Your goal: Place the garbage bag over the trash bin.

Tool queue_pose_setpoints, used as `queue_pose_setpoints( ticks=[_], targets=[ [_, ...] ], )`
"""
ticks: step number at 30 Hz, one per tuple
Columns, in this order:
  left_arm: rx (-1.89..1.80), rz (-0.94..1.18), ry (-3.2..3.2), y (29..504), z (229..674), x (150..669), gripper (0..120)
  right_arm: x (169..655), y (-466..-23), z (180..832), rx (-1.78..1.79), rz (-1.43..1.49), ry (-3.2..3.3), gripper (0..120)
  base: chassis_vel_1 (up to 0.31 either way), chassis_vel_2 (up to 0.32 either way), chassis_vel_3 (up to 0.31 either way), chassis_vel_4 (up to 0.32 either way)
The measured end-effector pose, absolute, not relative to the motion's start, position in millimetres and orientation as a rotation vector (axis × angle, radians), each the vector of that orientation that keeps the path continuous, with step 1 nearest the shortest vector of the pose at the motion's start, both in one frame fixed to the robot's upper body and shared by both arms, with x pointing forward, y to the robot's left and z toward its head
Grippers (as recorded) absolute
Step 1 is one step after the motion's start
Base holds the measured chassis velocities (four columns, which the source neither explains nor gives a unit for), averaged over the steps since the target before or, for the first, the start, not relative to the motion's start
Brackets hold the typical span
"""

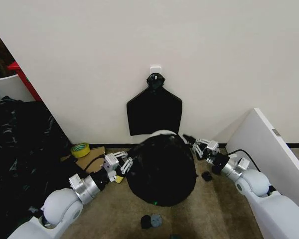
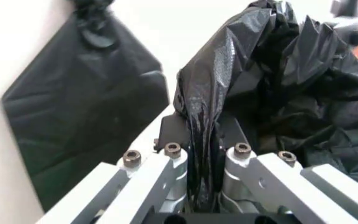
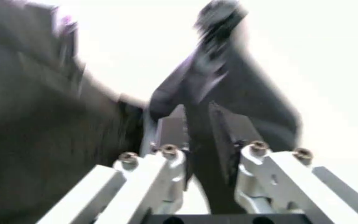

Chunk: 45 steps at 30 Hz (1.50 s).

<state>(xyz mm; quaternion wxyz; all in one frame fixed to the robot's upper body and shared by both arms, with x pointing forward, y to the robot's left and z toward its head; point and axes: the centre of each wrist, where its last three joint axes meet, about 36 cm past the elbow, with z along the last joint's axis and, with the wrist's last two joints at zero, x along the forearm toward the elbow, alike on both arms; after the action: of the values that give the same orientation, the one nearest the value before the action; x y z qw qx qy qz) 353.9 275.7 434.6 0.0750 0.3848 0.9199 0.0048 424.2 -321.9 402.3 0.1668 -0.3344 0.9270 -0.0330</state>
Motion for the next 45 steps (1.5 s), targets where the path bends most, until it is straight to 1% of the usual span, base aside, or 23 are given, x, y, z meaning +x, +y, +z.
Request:
queue_pose_setpoints(
  ticks=[1,2,5,6,7,8,9,10,12,14,15,16,21,22,23,24,26,29,31,33,35,40,45],
  targets=[
    [1.109,-0.043,2.797,273,433,353,5,411,-302,418,-0.766,-0.059,2.709,23,0.000,0.000,0.000,0.000],
    [1.109,-0.043,2.797,273,433,353,5,411,-302,418,-0.766,-0.059,2.709,23,0.000,0.000,0.000,0.000],
    [1.000,-0.153,2.872,268,434,352,5,382,-266,446,-0.475,0.018,2.862,36,0.000,0.000,0.000,0.000],
    [0.976,-0.181,2.886,266,435,351,5,373,-258,454,-0.422,0.057,2.893,38,0.000,0.000,0.000,0.000],
    [0.918,-0.260,2.921,261,438,349,5,352,-241,470,-0.385,0.150,2.938,46,0.000,0.000,0.000,0.000],
    [0.918,-0.260,2.921,261,438,349,5,352,-241,470,-0.385,0.150,2.938,46,0.000,0.000,0.000,0.000],
    [0.888,-0.320,2.944,257,442,347,5,333,-227,487,-0.400,0.219,2.955,51,0.000,0.000,0.000,0.000],
    [0.875,-0.349,2.953,255,443,346,5,325,-222,494,-0.411,0.242,2.959,53,0.000,0.000,0.000,0.000],
    [0.843,-0.425,2.984,248,449,343,5,299,-206,517,-0.468,0.298,2.978,62,0.000,0.000,0.000,0.000],
    [0.822,-0.460,3.001,245,451,342,5,288,-201,526,-0.504,0.308,2.990,68,0.000,0.000,0.000,0.000],
    [0.822,-0.460,3.001,245,451,342,5,288,-201,526,-0.504,0.308,2.990,68,0.000,0.000,0.000,0.000],
    [0.796,-0.500,3.016,241,454,340,5,276,-196,535,-0.551,0.305,3.019,72,0.000,0.000,0.000,0.000],
    [0.767,-0.511,3.020,234,451,335,5,261,-185,531,-0.600,0.216,3.100,54,0.000,0.000,0.000,0.000],
    [0.760,-0.482,3.012,233,450,334,5,259,-180,526,-0.607,0.196,3.125,48,0.000,0.000,0.000,0.000],
    [0.760,-0.482,3.012,233,450,334,5,259,-180,526,-0.607,0.196,3.125,48,0.000,0.000,0.000,0.000],
    [0.757,-0.458,3.003,233,450,334,5,258,-177,522,-0.614,0.188,3.147,45,0.000,0.000,0.000,0.000],
    [0.762,-0.409,2.982,233,449,333,5,259,-168,512,-0.626,0.168,3.194,34,0.000,0.000,0.000,0.000],
    [0.772,-0.356,2.958,234,447,333,5,263,-154,498,-0.636,0.120,3.244,23,0.000,0.000,0.000,0.000],
    [0.774,-0.347,2.956,234,447,333,5,264,-152,497,-0.636,0.110,3.252,21,0.000,0.000,0.000,0.000],
    [0.780,-0.289,2.943,234,442,334,5,269,-141,488,-0.631,0.043,3.286,10,0.000,0.000,0.000,0.000],
    [0.783,-0.249,2.936,235,438,335,5,271,-133,484,-0.623,-0.021,3.314,2,0.000,0.000,0.000,0.000],
    [0.802,-0.179,2.922,235,429,338,5,274,-124,482,-0.606,-0.115,3.367,0,0.000,0.000,0.000,0.000],
    [0.819,-0.141,2.903,231,420,338,5,284,-117,485,-0.618,-0.090,3.412,0,0.000,0.000,0.000,0.000]
  ],
)
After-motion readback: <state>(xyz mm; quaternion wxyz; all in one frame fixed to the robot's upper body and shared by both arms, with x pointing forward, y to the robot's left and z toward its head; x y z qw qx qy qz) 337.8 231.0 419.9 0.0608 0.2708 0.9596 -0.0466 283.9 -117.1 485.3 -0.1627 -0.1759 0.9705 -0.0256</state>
